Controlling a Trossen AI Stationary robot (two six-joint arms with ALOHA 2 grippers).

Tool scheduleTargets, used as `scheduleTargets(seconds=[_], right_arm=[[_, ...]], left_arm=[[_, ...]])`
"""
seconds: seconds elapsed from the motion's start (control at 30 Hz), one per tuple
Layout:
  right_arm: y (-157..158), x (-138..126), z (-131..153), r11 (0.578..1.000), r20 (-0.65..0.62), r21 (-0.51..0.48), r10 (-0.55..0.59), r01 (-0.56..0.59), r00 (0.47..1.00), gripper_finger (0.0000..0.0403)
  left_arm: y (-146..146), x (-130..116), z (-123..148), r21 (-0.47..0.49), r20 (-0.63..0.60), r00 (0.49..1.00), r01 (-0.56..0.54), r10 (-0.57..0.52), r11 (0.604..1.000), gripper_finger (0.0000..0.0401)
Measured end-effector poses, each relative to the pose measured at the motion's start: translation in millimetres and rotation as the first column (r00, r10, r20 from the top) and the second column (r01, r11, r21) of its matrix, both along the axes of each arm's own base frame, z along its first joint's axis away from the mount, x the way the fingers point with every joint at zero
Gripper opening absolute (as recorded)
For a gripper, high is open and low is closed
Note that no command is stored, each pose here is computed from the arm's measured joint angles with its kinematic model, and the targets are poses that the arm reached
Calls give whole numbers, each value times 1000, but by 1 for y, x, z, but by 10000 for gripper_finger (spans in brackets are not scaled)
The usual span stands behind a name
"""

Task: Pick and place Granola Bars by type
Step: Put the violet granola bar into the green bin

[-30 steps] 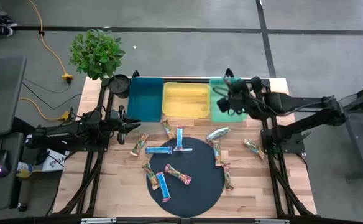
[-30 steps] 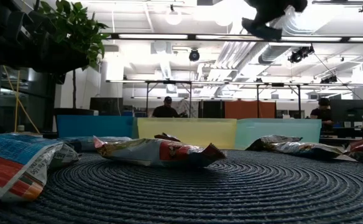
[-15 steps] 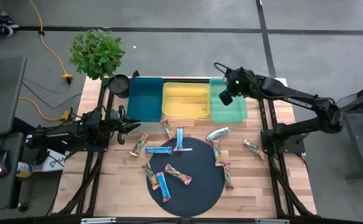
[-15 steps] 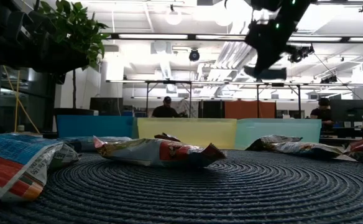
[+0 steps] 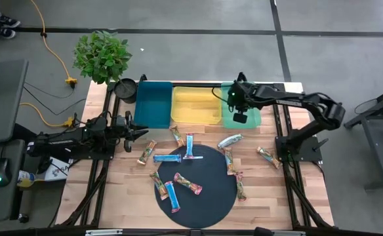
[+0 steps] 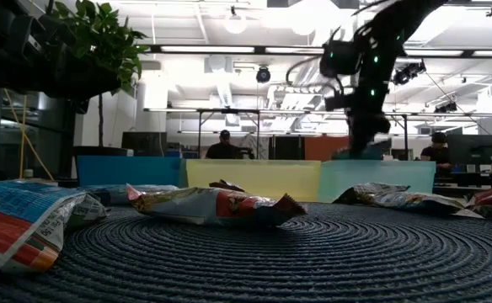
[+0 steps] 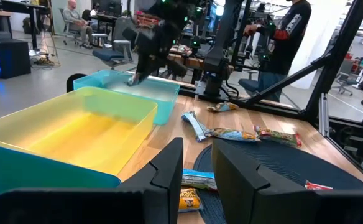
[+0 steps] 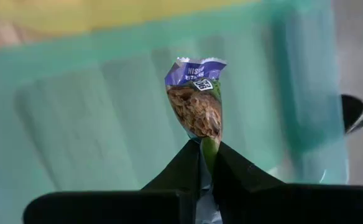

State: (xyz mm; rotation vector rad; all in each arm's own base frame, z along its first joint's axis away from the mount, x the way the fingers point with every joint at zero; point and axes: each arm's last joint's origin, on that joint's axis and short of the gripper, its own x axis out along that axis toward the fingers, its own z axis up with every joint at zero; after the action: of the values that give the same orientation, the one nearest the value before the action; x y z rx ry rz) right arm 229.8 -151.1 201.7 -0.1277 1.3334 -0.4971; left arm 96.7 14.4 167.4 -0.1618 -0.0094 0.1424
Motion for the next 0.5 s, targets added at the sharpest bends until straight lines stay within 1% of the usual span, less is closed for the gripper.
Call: scheduleTargets(seconds=[0.07, 0.27, 0.4, 0.5], right_arm=[[0, 1, -9, 1000, -20, 24, 6, -5, 1000, 28], [3, 2, -32, 991, 3, 124, 53, -53, 999, 28], [4, 2, -39, 986, 13, 146, 76, -77, 997, 32], [4, 3, -39, 981, 34, 161, 106, -110, 994, 41]], left_arm=[[0, 0, 0, 0, 1, 1000, 0, 0, 1000, 82], [0, 0, 0, 0, 1, 1000, 0, 0, 1000, 82], [0, 0, 0, 0, 0, 1000, 0, 0, 1000, 82], [0, 0, 0, 0, 0, 1000, 0, 0, 1000, 82]])
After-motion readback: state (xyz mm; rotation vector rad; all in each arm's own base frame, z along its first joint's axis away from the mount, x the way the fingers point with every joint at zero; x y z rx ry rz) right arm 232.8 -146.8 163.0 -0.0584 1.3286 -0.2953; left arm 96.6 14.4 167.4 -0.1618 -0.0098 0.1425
